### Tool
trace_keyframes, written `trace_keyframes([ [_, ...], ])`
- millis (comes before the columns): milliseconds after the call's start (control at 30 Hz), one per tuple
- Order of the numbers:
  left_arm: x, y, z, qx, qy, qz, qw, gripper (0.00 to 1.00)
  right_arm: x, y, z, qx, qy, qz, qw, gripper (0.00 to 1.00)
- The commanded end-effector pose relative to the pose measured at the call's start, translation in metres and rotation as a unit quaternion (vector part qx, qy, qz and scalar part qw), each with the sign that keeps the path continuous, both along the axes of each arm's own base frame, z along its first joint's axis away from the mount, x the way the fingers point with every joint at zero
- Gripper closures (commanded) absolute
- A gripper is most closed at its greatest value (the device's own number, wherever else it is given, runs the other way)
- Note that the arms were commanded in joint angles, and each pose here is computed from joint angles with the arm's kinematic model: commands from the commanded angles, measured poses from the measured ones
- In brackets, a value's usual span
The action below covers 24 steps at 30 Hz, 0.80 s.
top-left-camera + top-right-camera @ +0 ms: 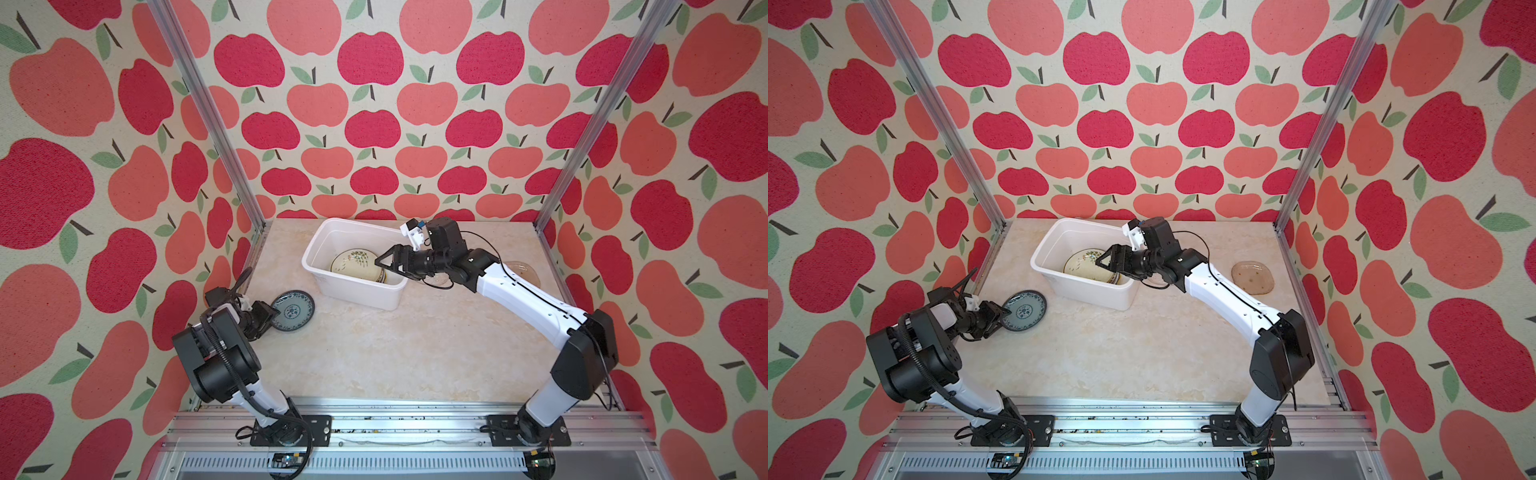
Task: Place the plates into the plastic bin on the countertop
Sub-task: 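Open and raise the right gripper while the left gripper reaches the blue floral plate, then grip the blue floral plate rim with the left gripper and tilt it up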
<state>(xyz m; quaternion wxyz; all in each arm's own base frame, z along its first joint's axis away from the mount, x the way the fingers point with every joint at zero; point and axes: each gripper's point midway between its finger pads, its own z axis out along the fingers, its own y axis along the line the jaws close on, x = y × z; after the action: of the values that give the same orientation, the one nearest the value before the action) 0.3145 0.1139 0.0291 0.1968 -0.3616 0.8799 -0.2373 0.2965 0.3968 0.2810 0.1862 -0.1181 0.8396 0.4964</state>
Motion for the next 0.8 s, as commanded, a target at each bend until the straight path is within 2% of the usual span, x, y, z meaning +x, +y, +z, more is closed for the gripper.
trace_keyframes([
  [0,-0.01,-0.006,-0.025,-0.004,0.031,-0.003,1.0,0.55,0.003,-0.006,0.015,0.01,-0.021,-0.016,1.0,0.21],
  [167,-0.01,-0.01,-0.031,0.01,0.051,-0.021,0.998,0.65,0.004,-0.008,0.012,0.011,-0.016,-0.025,1.0,0.21],
  [433,-0.009,-0.018,-0.034,0.055,0.082,-0.049,0.994,0.72,0.008,-0.013,0.015,0.009,-0.027,-0.044,0.999,0.22],
  [600,-0.011,-0.022,-0.037,0.069,0.107,-0.062,0.99,0.83,0.009,-0.019,0.017,0.014,-0.032,-0.058,0.998,0.22],
  [767,-0.01,-0.025,-0.032,0.073,0.104,-0.062,0.99,0.92,0.011,-0.026,0.019,0.014,-0.034,-0.064,0.997,0.22],
])
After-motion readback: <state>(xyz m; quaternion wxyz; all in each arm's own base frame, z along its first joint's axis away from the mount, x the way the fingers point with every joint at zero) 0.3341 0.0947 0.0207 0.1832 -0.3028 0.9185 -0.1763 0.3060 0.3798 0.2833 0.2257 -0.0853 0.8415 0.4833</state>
